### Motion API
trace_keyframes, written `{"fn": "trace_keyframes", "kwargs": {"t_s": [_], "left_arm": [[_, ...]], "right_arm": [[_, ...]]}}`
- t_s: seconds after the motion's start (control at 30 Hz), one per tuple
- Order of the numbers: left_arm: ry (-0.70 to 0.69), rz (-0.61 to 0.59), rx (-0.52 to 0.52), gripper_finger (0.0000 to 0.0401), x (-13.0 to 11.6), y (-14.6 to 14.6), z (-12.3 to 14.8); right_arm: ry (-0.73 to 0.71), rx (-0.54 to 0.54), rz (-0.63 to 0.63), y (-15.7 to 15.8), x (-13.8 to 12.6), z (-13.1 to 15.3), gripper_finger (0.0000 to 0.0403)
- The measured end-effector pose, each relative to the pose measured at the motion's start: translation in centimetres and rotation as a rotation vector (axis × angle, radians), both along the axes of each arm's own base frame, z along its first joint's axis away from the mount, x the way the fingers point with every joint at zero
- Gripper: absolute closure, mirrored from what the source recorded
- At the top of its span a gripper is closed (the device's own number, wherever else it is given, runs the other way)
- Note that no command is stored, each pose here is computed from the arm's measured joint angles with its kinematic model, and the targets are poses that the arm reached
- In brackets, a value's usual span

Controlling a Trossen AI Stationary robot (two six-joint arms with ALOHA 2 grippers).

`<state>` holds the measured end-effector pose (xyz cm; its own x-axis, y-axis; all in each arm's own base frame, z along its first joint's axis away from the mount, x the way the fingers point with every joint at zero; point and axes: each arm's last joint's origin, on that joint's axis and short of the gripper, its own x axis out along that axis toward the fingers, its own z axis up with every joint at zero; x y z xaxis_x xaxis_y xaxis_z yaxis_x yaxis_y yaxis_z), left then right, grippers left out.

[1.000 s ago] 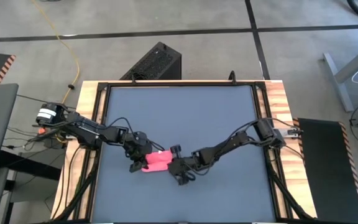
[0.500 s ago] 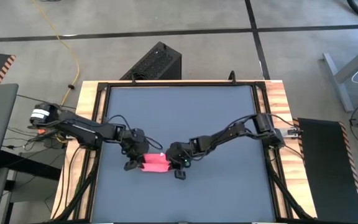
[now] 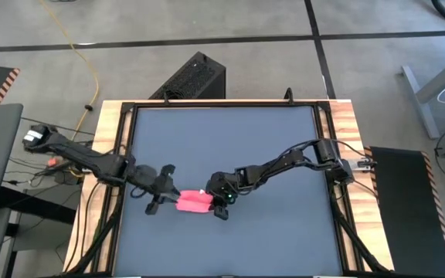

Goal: Roll towel
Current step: Roll the red towel

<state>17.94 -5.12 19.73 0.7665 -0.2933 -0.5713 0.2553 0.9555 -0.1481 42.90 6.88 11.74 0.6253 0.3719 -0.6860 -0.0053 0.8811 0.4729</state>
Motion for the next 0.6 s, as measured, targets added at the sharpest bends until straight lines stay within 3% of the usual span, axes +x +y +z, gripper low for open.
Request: {"fn": "trace_keyframes", "kwargs": {"t_s": [0.13, 0.27, 0.6], "left_arm": [[-0.097, -0.058, 0.155, 0.0284, 0.3, -2.5, -0.3], [-0.06, -0.044, 0.254, 0.0305, 0.9, -3.8, -1.9], [0.119, 0.024, 0.317, 0.0382, 2.2, -3.2, -5.4]], "right_arm": [[0.01, 0.023, -0.029, 0.0, 0.0, 0.0, 0.0365], [0.015, 0.035, -0.046, -0.2, 0.1, 0.0, 0.0365], [0.026, 0.059, -0.082, -0.1, 0.1, 0.0, 0.0365]]}}
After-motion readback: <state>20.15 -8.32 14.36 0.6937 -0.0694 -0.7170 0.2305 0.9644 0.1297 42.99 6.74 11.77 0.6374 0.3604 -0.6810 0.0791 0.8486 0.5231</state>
